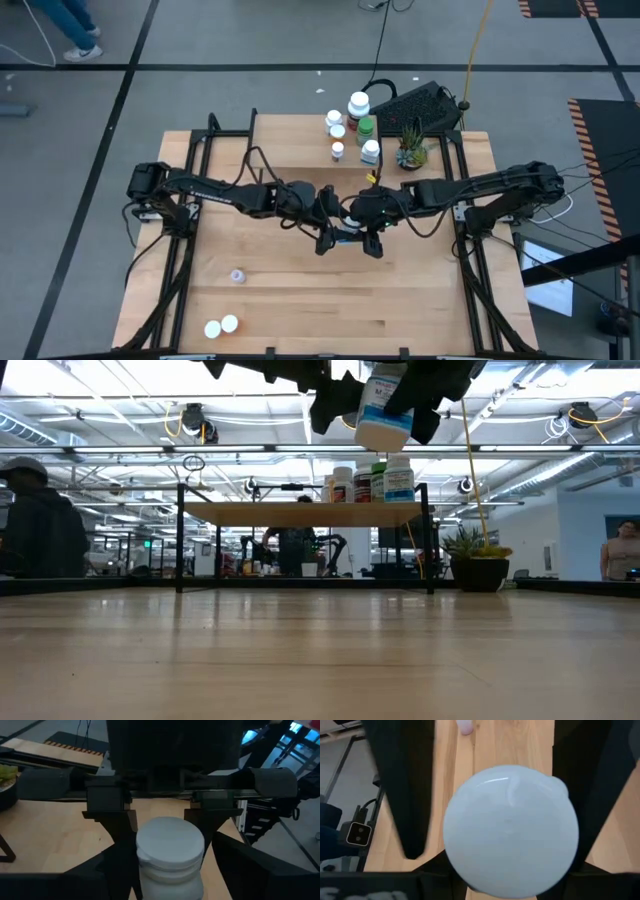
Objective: Pick and place medicine bottles onto shelf by color
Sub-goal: Put the white medicine bottle on the shelf
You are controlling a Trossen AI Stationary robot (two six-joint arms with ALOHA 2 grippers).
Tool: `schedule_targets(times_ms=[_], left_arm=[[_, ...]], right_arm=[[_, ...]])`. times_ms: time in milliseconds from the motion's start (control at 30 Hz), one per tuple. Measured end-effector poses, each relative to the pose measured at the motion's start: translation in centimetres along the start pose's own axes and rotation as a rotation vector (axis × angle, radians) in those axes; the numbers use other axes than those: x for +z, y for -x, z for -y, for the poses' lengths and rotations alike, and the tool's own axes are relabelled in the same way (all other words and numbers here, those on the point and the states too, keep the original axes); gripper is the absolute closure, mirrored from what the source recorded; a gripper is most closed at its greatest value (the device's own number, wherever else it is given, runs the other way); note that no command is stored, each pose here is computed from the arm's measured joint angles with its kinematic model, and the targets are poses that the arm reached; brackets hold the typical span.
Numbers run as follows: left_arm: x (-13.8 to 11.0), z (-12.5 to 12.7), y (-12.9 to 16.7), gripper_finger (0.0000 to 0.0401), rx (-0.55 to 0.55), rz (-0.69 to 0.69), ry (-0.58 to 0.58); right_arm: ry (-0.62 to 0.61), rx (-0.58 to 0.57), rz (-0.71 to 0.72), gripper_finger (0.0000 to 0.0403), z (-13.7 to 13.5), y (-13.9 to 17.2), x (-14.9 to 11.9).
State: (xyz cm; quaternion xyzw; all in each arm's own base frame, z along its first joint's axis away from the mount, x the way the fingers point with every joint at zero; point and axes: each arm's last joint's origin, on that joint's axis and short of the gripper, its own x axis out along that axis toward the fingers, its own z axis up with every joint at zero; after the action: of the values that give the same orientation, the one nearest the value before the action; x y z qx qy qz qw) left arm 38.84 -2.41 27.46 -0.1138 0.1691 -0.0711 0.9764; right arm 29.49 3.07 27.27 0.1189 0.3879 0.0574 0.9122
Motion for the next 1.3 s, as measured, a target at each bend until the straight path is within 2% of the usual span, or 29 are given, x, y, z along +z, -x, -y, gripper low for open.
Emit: schedule_targets(times_ms=[200,300,433,567,667,800,967,1133,1300], left_arm=[[0.1,-0.4,0.1,0.0214,0.008,0.005,0.016],[0.1,-0.5,0.1,0.0233,0.007,0.007,0.015],[0.2,-0.5,0.1,0.0220,0.004,0.012,-0.013],[0.4,-0.6,0.2,0.0197,0.014,0.024,-0.013],[0.9,-0.8,0.5,0.0202,0.018,0.050,-0.017],[2.6,-1.2,2.3,0.0221,0.015,0.111,-0.060],[5.0,-2.3,5.6,0.0223,0.049,0.175,-0.102],[6.7,-4.0,9.9,0.0202,0.153,0.166,-0.154],[7.0,-7.2,14.0,0.0210,0.295,0.097,-0.197]], right_arm=[[0.002,0.000,0.000,0.0245,0.0,0.0,0.0],[0.010,0.000,-0.002,0.0245,0.0,0.0,0.0],[0.045,-0.036,0.003,0.0227,0.1,0.0,0.0],[0.072,-0.135,-0.013,0.0177,0.4,0.6,-0.3],[0.074,-0.185,-0.001,0.0137,0.4,1.7,-0.4],[0.097,-0.210,0.061,0.0099,0.2,4.0,-0.2],[0.099,-0.246,0.169,0.0085,0.2,6.5,0.2],[0.073,-0.264,0.215,0.0085,0.6,7.6,0.1],[0.013,-0.261,0.206,0.0085,1.2,6.5,-1.2]])
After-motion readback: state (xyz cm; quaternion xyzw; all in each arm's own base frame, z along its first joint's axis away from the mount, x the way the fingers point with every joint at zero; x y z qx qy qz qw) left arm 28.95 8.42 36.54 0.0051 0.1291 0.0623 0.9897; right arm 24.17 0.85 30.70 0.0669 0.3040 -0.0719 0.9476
